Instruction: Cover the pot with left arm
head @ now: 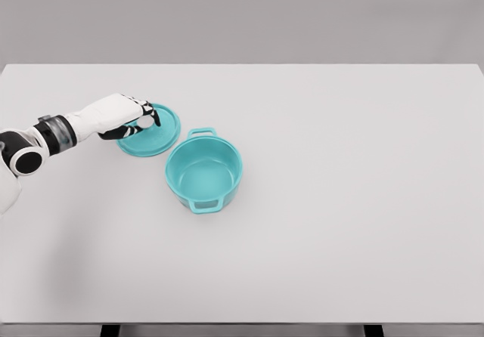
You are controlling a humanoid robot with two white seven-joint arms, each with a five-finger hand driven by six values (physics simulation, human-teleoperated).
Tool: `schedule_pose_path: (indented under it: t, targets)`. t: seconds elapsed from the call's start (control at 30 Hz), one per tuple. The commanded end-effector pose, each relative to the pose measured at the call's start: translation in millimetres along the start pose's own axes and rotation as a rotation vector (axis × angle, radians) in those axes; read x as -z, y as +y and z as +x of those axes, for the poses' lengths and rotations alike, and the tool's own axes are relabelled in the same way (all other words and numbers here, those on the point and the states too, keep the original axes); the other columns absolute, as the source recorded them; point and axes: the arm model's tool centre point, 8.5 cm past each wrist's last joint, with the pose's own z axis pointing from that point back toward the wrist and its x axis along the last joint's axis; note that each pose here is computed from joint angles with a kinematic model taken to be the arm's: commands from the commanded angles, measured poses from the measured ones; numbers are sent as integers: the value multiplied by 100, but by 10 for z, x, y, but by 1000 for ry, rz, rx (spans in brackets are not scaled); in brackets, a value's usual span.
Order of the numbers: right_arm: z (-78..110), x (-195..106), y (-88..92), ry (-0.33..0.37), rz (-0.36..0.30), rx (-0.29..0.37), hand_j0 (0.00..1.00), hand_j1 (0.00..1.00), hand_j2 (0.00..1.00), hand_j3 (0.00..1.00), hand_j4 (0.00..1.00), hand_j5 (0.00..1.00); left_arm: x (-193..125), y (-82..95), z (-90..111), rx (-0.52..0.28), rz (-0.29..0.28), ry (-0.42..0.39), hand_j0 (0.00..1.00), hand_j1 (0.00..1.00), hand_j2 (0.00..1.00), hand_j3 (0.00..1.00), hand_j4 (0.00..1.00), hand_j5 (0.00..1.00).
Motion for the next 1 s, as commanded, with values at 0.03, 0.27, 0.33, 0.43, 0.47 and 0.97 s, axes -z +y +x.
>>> schedule_pose_path:
  t: [0.03, 0.27, 0.33, 0.43, 0.47, 0.97]
  targets:
    - [0, 0, 1, 0, 0, 0, 100, 100, 100, 100, 100, 100, -4, 6, -1, -2, 2, -1, 45, 45, 45, 45, 45, 45]
    - [0, 0, 1, 0, 0, 0, 100, 100, 100, 100, 100, 100, -43, 69, -20, -8, 29, 1, 44, 44, 44, 44, 44, 44]
    - [0, 0, 1, 0, 0, 0, 100, 100, 100, 100, 100, 100, -47, 106, -5, -16, 44, -7, 44, 44, 44, 44, 44, 44]
    - [0, 0, 1, 0, 0, 0, 100, 100, 100, 100, 100, 100, -73, 171, 12, 1, 54, -16, 45, 45, 45, 45, 45, 45]
    - [0, 0, 1, 0, 0, 0, 100, 100, 100, 100, 100, 100, -89, 177, 0, 3, 54, -13, 45, 45, 45, 45, 45, 45]
    - [-5, 0, 2, 1, 1, 0, 100, 100, 100, 100, 100, 100, -500, 493, 87, 110, 89, -64, 46, 46, 46, 46, 46, 46]
